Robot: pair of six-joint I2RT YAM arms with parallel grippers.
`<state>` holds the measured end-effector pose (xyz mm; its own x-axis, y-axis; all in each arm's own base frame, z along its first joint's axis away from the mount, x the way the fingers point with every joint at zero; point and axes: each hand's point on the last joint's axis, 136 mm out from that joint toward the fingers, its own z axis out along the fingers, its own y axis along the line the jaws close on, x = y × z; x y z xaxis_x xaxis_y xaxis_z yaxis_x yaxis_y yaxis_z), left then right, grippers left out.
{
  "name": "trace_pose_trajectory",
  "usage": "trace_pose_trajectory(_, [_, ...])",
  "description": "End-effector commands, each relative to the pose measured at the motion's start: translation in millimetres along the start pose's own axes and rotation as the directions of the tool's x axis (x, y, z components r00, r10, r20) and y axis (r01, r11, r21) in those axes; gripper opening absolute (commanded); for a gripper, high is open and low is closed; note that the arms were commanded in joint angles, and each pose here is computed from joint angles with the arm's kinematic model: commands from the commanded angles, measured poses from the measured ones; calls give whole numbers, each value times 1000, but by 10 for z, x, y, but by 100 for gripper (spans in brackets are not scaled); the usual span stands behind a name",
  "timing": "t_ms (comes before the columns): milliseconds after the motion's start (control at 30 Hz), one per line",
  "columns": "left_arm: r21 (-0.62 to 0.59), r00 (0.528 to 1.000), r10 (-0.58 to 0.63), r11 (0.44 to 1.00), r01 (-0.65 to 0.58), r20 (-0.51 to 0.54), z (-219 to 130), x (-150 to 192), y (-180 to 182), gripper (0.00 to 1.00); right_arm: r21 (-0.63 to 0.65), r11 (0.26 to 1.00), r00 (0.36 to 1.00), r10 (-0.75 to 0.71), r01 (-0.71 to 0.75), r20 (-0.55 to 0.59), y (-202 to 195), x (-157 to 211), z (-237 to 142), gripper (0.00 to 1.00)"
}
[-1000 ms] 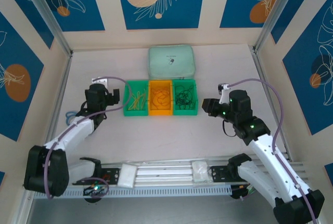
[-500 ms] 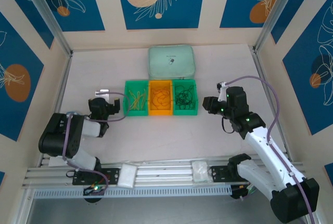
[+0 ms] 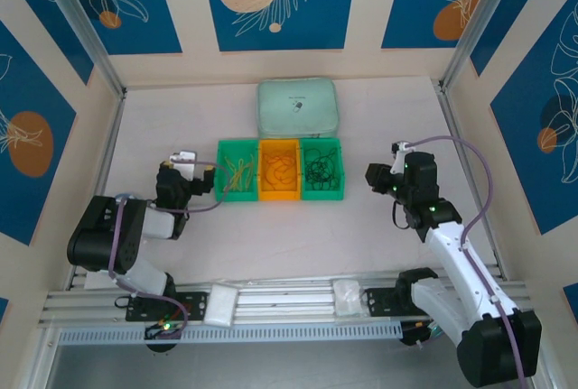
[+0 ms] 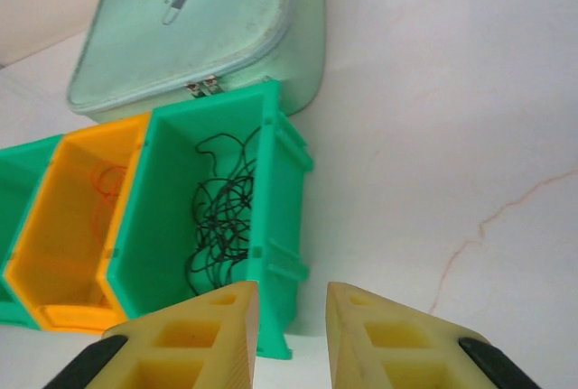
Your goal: Untangle the cables
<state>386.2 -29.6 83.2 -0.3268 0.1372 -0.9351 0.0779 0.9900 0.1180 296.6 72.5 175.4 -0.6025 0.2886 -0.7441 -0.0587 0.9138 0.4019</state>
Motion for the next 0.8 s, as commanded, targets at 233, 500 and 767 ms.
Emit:
trace_pose_trajectory(233, [-15, 1000, -30, 999, 30, 9, 64, -101, 86, 99, 149, 987, 965, -91, 55, 244, -532, -471, 18, 35])
trace_pose_trajectory(500, [-6, 1000, -28, 1000, 28, 10, 64, -106, 66, 99, 129, 981, 916, -181, 144, 357, -696, -539, 228, 38])
trace_pose_trajectory(767, [-6, 1000, -28, 1000, 29, 11, 66, -112, 71, 99, 70, 982, 915, -187, 173, 357, -773, -295, 583, 39])
